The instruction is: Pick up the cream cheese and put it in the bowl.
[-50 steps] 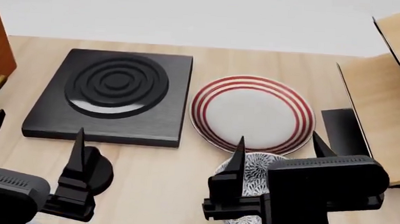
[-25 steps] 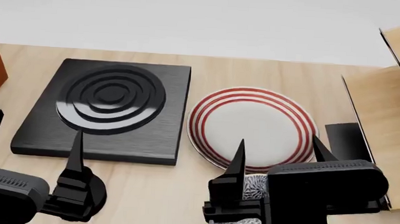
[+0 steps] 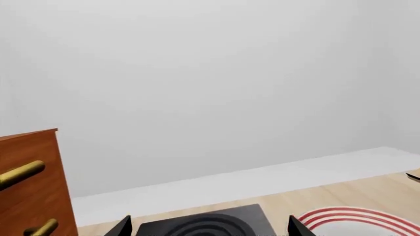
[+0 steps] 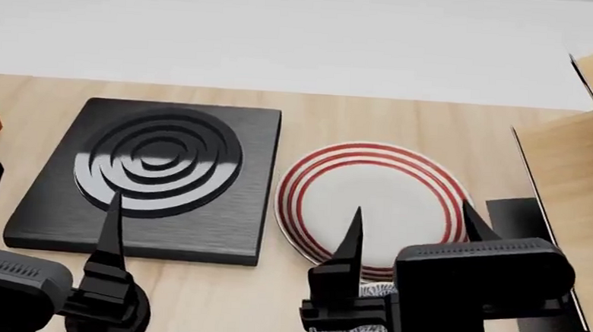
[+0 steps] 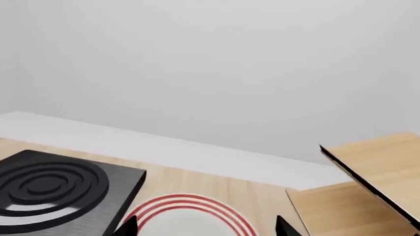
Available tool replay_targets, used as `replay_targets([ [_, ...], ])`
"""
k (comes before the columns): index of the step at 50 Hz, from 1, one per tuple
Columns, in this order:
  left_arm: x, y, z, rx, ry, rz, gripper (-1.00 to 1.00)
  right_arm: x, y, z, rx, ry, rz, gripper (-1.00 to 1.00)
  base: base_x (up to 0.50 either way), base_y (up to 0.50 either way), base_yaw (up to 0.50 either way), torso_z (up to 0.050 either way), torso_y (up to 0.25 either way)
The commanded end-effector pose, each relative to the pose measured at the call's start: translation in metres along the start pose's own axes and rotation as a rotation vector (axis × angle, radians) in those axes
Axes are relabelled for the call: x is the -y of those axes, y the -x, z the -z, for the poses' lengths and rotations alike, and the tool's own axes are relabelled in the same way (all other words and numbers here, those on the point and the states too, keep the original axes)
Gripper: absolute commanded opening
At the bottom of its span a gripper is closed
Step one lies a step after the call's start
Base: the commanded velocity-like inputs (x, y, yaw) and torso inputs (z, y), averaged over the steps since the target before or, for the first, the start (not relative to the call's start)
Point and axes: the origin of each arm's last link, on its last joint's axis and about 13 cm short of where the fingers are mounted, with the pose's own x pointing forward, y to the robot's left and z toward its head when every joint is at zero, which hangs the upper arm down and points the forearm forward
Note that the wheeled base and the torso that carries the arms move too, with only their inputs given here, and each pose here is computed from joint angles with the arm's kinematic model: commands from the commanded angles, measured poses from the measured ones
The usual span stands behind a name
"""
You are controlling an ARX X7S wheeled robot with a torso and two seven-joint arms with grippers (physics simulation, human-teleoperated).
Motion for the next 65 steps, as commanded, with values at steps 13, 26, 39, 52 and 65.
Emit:
replay_targets([
  [13,0.001,-0.003,0.0,0.004,0.001,-0.011,1.0,0.0,0.001,0.001,0.004,-0.001,-0.01,1.0,0.0,0.0,0.0,0.0,0.0],
  [26,0.0,0.001,-0.004,0.011,-0.009,-0.02,1.0,0.003,0.002,-0.009,-0.001,0.01,-0.06,1.0,0.0,0.0,0.0,0.0,0.0],
  [39,-0.002,0.006,-0.011,0.029,-0.012,-0.035,1.0,0.004,0.001,-0.016,-0.003,0.037,-0.137,1.0,0.0,0.0,0.0,0.0,0.0],
  [52,-0.005,0.006,-0.019,0.05,-0.023,-0.052,1.0,0.002,-0.001,-0.02,-0.013,0.062,-0.211,1.0,0.0,0.0,0.0,0.0,0.0],
  [65,-0.007,0.006,-0.023,0.059,-0.027,-0.06,1.0,0.001,-0.01,-0.03,-0.049,0.057,-0.315,1.0,0.0,0.0,0.0,0.0,0.0],
])
